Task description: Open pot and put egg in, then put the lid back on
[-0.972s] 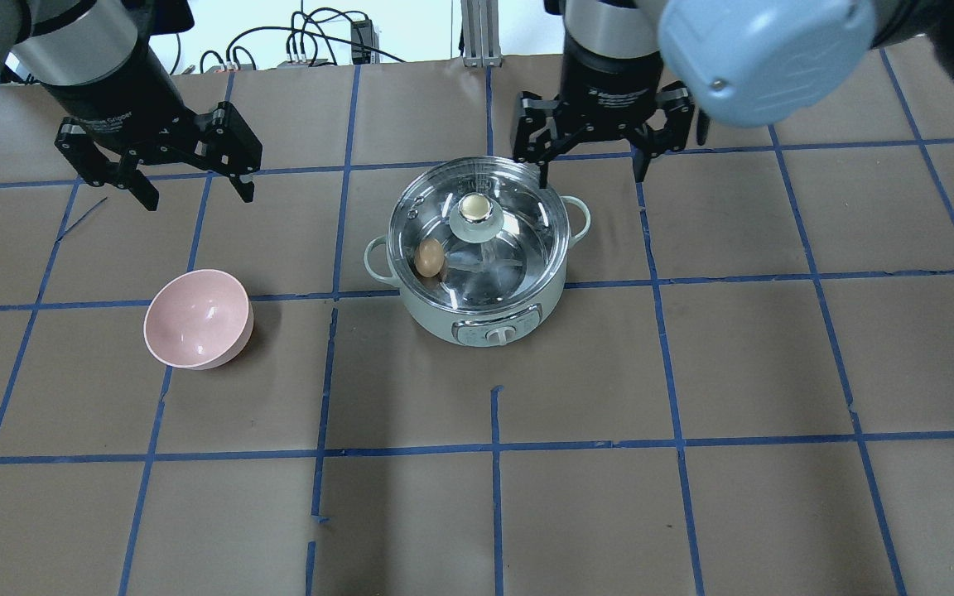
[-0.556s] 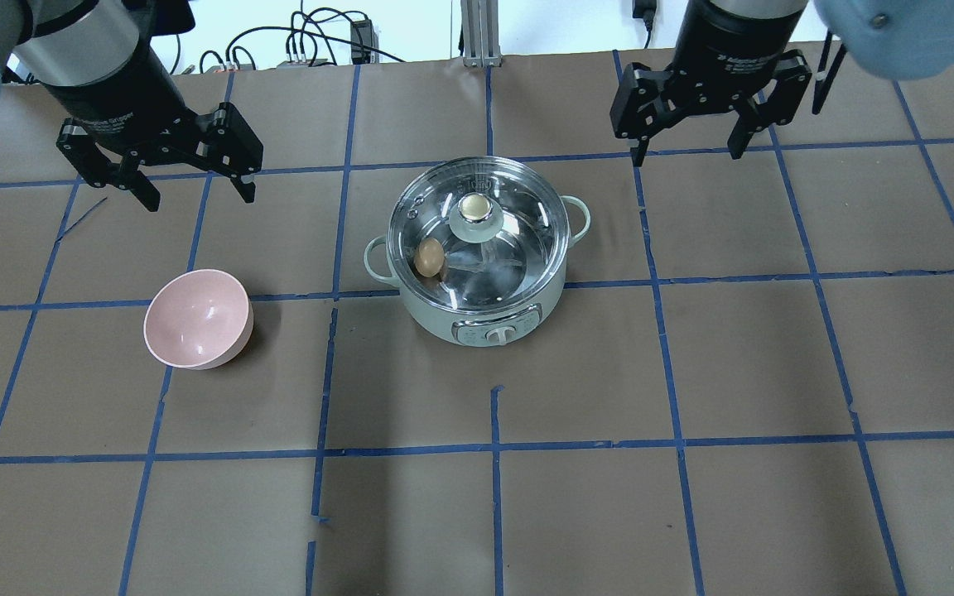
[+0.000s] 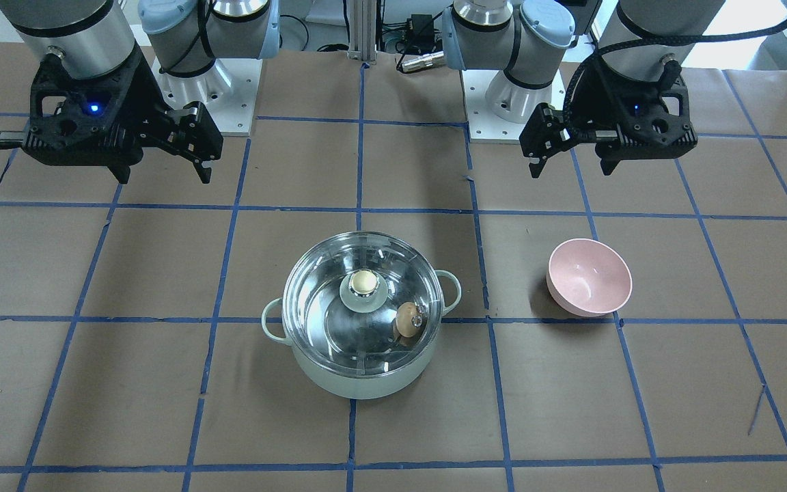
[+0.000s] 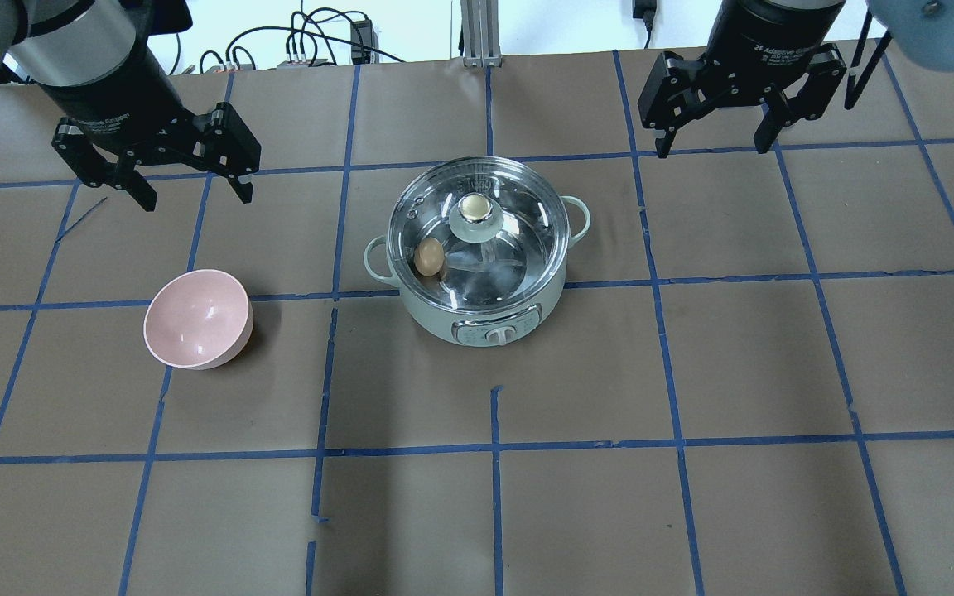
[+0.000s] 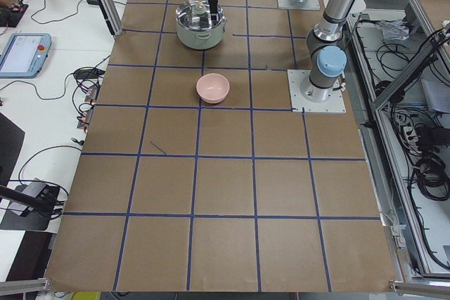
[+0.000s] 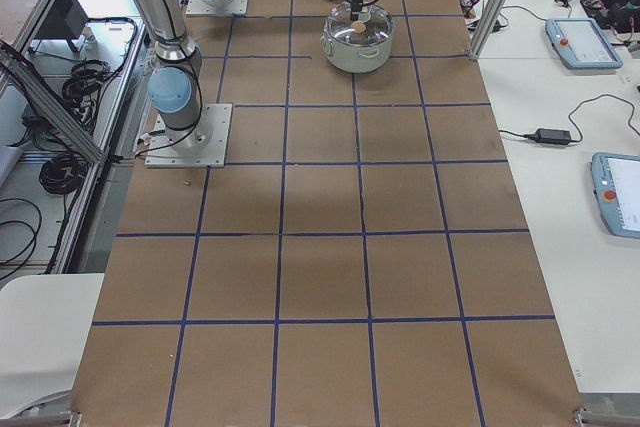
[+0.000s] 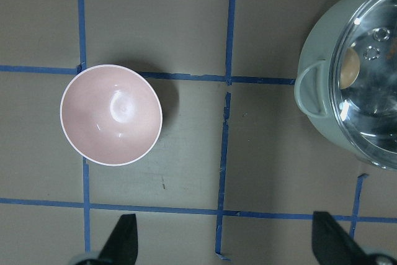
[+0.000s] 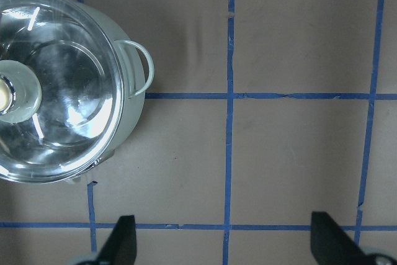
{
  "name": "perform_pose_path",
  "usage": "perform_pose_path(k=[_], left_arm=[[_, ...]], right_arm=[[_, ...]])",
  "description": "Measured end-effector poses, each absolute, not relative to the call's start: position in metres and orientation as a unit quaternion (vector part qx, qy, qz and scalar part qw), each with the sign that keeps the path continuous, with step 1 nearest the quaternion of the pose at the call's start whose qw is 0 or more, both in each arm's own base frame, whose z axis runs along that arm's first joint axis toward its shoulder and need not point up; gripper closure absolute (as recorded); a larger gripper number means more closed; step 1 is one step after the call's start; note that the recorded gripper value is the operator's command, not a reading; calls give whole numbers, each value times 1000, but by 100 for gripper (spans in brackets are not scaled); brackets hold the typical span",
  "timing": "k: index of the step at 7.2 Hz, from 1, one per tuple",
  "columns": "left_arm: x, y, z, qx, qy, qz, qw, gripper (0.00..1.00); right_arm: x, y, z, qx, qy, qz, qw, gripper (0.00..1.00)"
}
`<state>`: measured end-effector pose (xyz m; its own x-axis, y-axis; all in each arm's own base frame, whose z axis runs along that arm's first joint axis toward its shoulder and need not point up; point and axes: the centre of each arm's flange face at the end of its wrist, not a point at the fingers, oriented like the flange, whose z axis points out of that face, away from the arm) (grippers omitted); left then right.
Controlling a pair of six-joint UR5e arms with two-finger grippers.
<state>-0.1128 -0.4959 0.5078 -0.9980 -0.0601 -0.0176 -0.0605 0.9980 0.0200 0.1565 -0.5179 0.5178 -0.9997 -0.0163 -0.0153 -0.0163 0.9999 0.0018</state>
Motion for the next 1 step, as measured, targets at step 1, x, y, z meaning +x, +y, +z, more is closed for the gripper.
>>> perform_pose_path(k=[1], left_arm=[[-112,-496,508,-30,999,11,9,0]], right_arm=[[157,-518,518,-8,1000,1,8,0]])
